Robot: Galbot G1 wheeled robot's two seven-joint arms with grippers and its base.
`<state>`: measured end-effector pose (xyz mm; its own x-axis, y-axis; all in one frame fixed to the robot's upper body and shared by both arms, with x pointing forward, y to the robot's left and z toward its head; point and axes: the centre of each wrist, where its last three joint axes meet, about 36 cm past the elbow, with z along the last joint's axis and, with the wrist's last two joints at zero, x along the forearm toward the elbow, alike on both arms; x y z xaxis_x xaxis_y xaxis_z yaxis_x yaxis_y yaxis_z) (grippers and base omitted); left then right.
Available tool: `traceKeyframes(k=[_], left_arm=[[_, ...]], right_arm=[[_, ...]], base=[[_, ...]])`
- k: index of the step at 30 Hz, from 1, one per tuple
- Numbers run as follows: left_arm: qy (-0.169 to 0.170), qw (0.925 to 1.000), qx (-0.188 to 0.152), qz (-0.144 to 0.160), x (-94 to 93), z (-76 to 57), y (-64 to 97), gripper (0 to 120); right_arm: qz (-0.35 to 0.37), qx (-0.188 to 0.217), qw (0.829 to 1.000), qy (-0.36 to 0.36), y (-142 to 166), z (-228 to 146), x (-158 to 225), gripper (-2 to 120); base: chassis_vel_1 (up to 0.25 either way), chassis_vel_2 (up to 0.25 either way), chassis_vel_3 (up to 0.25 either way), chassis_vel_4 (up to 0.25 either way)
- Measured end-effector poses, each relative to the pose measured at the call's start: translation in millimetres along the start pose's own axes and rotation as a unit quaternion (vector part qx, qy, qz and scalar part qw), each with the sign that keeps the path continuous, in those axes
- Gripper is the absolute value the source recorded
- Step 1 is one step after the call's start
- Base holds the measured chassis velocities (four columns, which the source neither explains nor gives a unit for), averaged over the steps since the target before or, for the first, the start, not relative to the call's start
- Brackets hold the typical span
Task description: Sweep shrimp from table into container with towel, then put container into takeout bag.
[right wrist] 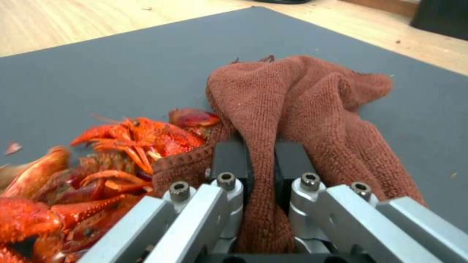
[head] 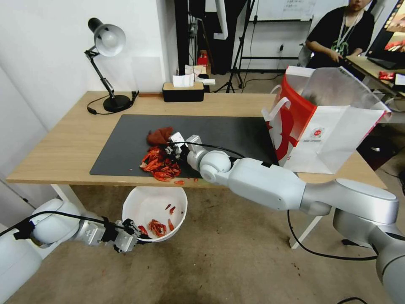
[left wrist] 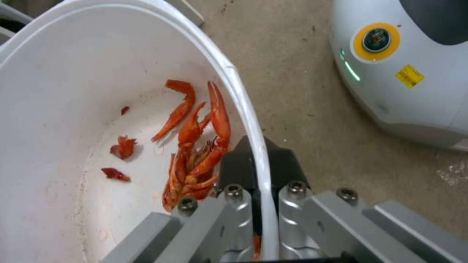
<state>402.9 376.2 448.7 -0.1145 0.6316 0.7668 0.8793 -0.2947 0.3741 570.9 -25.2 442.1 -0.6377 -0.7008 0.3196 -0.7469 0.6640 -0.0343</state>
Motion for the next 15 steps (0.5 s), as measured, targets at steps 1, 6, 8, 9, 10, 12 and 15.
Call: traceKeyframes(k=[1,6,8,9,10,12,15], left_arm=[[0.000,1.0000,0.000,0.000,0.0,0.0,0.0,0],[-0.001,1.0000,0.001,-0.001,0.0,-0.3,0.4,0],[0.000,1.0000,0.000,-0.004,1.0,-0.3,2.5,0],[0.000,1.0000,-0.001,-0.006,1.5,-0.2,3.7,0],[0.000,1.0000,-0.001,-0.006,1.5,-0.2,3.7,0],[0.000,0.9999,-0.001,-0.010,2.6,0.6,6.4,0],[0.000,0.9999,0.001,-0.015,2.7,2.3,8.3,0]], right_arm=[[0.000,0.000,1.000,0.000,0.0,0.0,0.0,4],[-0.010,0.001,1.000,0.002,6.0,4.6,6.5,4],[-0.013,0.001,1.000,0.003,8.5,6.7,10.2,4],[-0.014,0.001,1.000,0.003,9.4,7.4,11.6,4],[-0.014,0.001,1.000,0.003,9.4,7.4,11.6,4],[-0.015,0.001,1.000,0.004,10.6,9.1,14.6,4],[-0.015,0.001,1.000,0.005,11.7,10.3,16.5,4]], base=[[0.000,0.000,0.000,0.000],[0.000,0.000,0.000,0.000],[0.000,0.000,0.000,0.000],[0.000,0.000,0.000,0.000],[0.000,0.000,0.000,0.000],[0.000,0.000,0.000,0.000],[0.000,0.000,0.000,0.000]])
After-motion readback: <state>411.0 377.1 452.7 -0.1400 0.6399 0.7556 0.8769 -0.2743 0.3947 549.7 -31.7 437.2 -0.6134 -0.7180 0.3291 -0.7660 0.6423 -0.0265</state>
